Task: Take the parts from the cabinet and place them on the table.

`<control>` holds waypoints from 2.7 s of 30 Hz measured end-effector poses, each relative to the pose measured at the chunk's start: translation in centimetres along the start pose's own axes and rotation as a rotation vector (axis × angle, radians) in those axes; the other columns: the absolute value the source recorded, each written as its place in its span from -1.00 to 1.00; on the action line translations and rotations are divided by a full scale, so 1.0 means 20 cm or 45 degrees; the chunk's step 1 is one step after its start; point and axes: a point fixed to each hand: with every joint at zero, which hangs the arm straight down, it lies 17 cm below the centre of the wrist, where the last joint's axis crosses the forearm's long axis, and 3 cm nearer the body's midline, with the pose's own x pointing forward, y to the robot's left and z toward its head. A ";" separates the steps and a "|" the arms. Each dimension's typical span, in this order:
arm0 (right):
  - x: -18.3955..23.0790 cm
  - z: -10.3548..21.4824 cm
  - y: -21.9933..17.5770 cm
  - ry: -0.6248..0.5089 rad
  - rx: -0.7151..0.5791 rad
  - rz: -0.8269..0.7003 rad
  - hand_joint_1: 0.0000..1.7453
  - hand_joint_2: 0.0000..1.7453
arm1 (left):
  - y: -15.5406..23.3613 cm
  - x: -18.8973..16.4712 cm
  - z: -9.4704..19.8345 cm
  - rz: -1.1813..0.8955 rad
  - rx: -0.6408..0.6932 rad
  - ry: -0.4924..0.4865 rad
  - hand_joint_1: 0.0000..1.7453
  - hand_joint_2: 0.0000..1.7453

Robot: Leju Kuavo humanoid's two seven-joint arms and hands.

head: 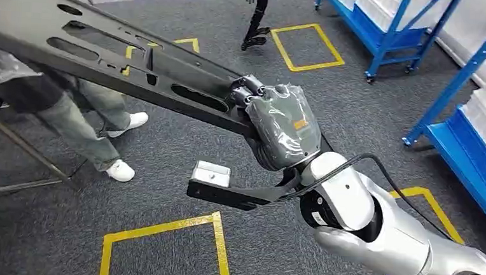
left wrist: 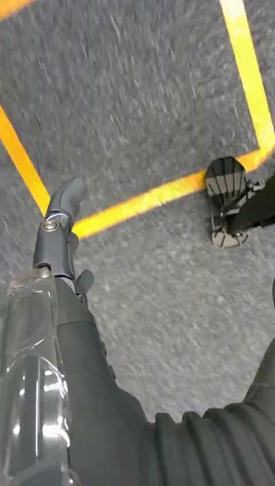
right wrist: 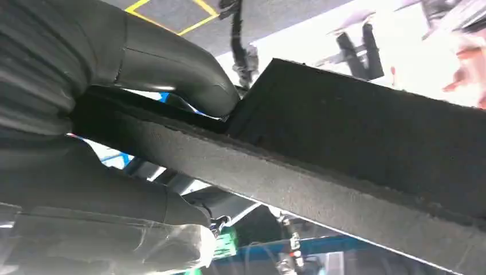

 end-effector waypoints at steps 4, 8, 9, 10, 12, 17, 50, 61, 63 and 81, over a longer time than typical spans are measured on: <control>0.00 0.01 0.02 0.002 0.007 0.000 1.00 1.00 | -0.03 -0.07 0.01 0.000 -0.042 0.085 -1.00 1.00; -0.01 0.01 0.01 0.012 0.005 0.007 1.00 1.00 | -0.06 -0.09 0.02 -0.008 -0.072 0.139 -1.00 1.00; -0.01 0.02 0.03 0.013 0.013 0.007 1.00 1.00 | -0.07 -0.11 0.02 -0.017 -0.079 0.155 -1.00 1.00; -0.01 0.02 0.03 0.015 0.015 0.008 1.00 1.00 | -0.07 -0.13 0.03 -0.025 -0.087 0.174 -1.00 1.00; -0.03 0.02 0.03 0.027 0.018 0.013 1.00 1.00 | -0.10 -0.16 0.04 -0.036 -0.109 0.203 -1.00 1.00; -0.07 0.06 0.11 0.044 0.060 0.017 1.00 1.00 | -0.14 -0.16 0.05 -0.028 -0.132 0.231 -1.00 1.00; -0.05 0.06 0.08 0.013 0.042 0.010 1.00 1.00 | -0.22 -0.20 0.09 -0.149 -0.159 0.283 -1.00 1.00; -0.01 0.05 0.07 -0.016 0.038 0.002 1.00 1.00 | 0.06 -0.24 0.01 -0.192 -0.046 0.315 -1.00 1.00; -0.01 0.05 0.08 -0.019 0.042 0.001 1.00 1.00 | 0.11 -0.26 0.01 -0.206 -0.030 0.334 -1.00 1.00; -0.04 0.08 0.14 -0.002 0.080 0.013 1.00 1.00 | 0.31 -0.30 -0.03 -0.147 0.083 0.387 -1.00 1.00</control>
